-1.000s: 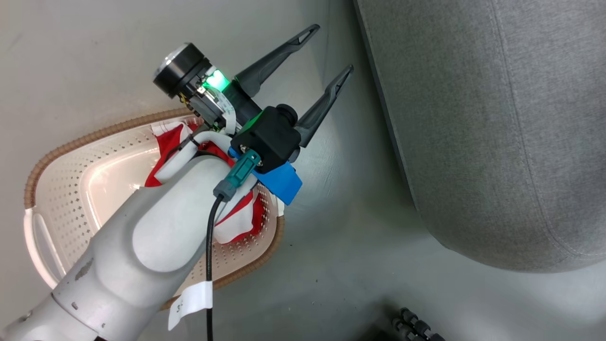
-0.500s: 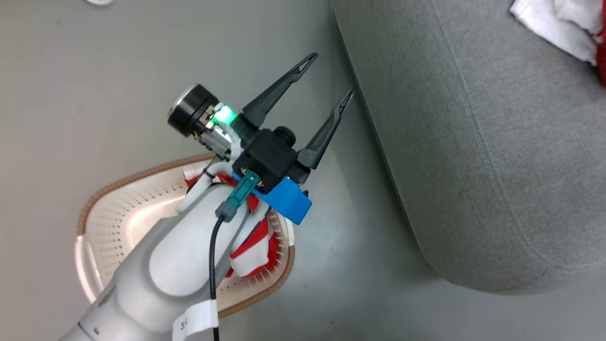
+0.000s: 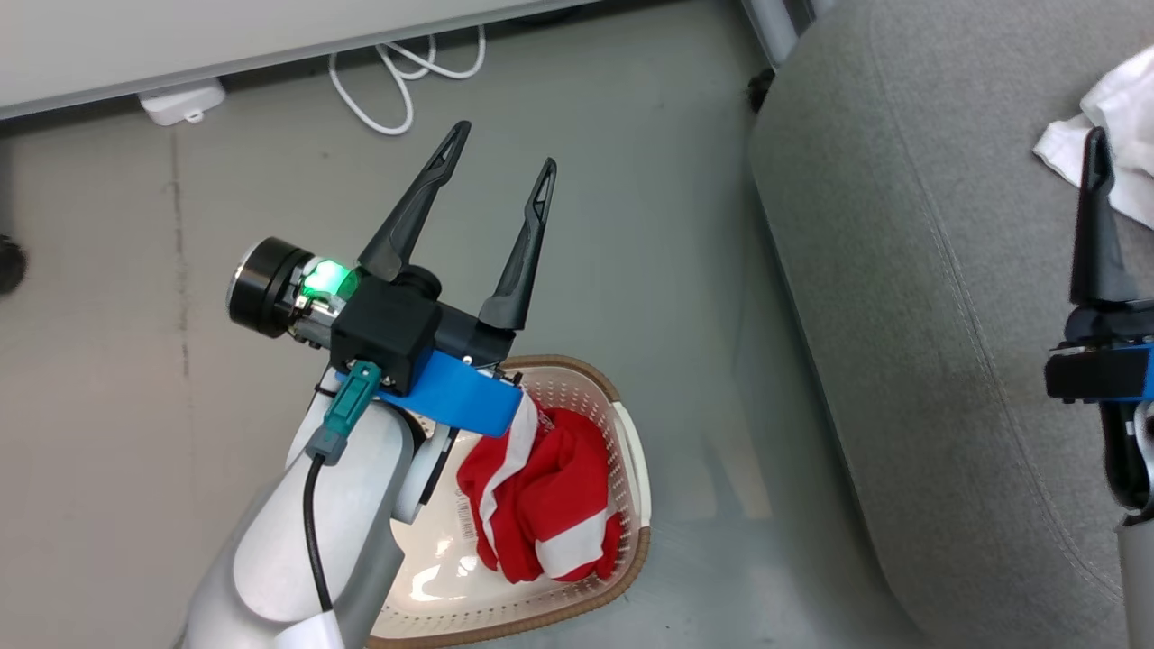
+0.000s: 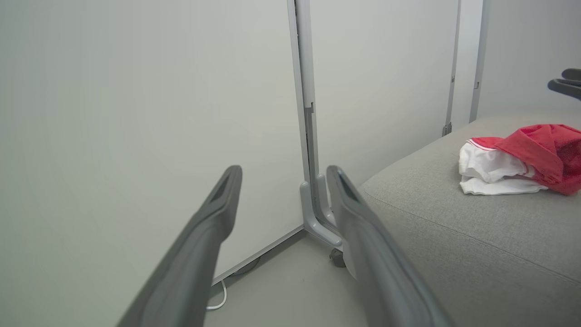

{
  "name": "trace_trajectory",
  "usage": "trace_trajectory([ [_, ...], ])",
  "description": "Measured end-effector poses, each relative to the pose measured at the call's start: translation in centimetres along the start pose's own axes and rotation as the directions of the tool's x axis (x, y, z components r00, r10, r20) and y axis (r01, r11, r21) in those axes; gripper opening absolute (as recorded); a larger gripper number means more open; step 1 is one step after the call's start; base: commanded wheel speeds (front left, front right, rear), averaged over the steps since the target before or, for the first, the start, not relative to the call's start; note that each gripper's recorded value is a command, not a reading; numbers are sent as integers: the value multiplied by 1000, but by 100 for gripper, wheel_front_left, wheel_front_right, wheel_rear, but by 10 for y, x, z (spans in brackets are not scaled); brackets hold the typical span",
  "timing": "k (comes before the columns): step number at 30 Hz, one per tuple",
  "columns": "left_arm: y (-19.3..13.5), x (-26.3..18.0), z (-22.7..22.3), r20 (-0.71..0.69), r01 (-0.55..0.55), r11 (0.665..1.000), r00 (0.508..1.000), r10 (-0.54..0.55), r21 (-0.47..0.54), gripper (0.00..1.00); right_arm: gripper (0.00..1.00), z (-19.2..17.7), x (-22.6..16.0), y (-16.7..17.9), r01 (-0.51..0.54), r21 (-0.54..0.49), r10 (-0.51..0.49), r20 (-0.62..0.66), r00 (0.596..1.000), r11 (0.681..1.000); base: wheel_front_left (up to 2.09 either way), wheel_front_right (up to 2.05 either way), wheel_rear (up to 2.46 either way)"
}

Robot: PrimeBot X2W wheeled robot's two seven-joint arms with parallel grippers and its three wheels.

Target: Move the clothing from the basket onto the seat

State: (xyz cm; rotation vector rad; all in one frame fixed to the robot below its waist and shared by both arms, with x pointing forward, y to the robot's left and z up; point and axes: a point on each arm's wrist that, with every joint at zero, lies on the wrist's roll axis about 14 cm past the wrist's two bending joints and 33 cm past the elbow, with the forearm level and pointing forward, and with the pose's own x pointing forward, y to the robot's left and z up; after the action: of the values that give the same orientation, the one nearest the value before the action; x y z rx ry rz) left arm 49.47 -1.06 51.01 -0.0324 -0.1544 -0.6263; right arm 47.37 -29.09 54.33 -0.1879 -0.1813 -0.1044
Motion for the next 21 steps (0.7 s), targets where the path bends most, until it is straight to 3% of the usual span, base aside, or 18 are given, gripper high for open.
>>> trace_trajectory([
  [5,33,-30,24,25,-144,989,989,143,25,100,100,17,7,54,-132,55,129,54,990,990,0,0,0],
  [11,70,-75,42,35,-305,951,952,304,53,100,100,36,3,105,-255,109,244,100,965,961,0,0,0],
  [21,97,-142,53,31,-473,878,881,472,67,100,100,39,-23,137,-312,179,300,88,950,933,0,0,0],
])
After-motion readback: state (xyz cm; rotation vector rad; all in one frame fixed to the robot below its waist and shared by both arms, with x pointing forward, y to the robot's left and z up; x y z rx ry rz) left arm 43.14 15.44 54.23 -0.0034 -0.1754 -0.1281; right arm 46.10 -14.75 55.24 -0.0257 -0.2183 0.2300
